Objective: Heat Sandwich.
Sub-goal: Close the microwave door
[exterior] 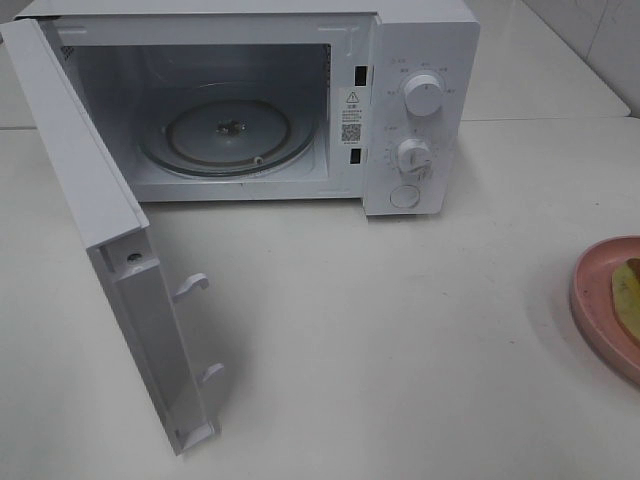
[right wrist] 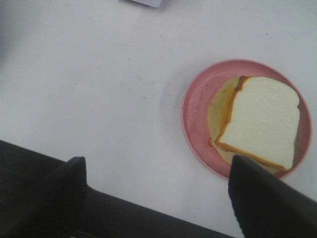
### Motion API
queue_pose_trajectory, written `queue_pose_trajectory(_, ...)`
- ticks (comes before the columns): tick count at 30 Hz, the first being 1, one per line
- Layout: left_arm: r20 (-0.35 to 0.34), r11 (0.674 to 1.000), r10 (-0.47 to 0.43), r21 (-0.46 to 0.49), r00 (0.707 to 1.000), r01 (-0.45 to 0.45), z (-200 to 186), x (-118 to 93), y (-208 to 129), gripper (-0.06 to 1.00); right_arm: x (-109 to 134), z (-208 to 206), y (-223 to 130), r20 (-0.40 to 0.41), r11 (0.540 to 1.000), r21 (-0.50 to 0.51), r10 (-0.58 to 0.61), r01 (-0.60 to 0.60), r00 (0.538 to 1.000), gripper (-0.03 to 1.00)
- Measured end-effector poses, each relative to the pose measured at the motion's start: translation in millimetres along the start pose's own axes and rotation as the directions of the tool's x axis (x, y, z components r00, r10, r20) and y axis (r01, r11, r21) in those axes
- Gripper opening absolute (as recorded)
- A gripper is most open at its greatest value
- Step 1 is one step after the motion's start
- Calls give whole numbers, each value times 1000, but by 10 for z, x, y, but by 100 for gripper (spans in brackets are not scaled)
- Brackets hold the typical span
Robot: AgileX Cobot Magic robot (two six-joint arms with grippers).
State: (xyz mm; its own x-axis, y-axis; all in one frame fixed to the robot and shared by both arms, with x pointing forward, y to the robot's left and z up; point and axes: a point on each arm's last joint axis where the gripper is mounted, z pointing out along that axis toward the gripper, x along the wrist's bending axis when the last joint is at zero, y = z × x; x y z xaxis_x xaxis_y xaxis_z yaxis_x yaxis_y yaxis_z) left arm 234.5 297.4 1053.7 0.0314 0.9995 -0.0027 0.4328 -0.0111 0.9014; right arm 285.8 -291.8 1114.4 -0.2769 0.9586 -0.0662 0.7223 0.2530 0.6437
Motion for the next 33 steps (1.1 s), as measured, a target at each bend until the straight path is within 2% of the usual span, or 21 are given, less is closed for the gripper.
queue_pose_trajectory(3,0,1000,0,0,1000,0,0,0,0,97,-13,-11,-90,13,1000,-13,26,-26,1000,76)
queue_pose_trajectory(8,0,1000,0,0,1000,0,0,0,0,97,22,-34,-372,14,988,-105,114,-111,993,76)
queue_pose_trajectory(15,0,1000,0,0,1000,0,0,0,0,97,52,32,-612,65,967,-182,194,-180,979,76)
queue_pose_trajectory(21,0,1000,0,0,1000,0,0,0,0,97,71,145,-734,78,962,-193,210,-191,975,76)
queue_pose_trajectory(27,0,1000,0,0,1000,0,0,0,0,97,101,172,-823,56,942,-279,210,-187,976,76)
queue_pose_trajectory(33,0,1000,0,0,1000,0,0,0,0,97,116,137,-863,85,925,-321,242,-203,967,76)
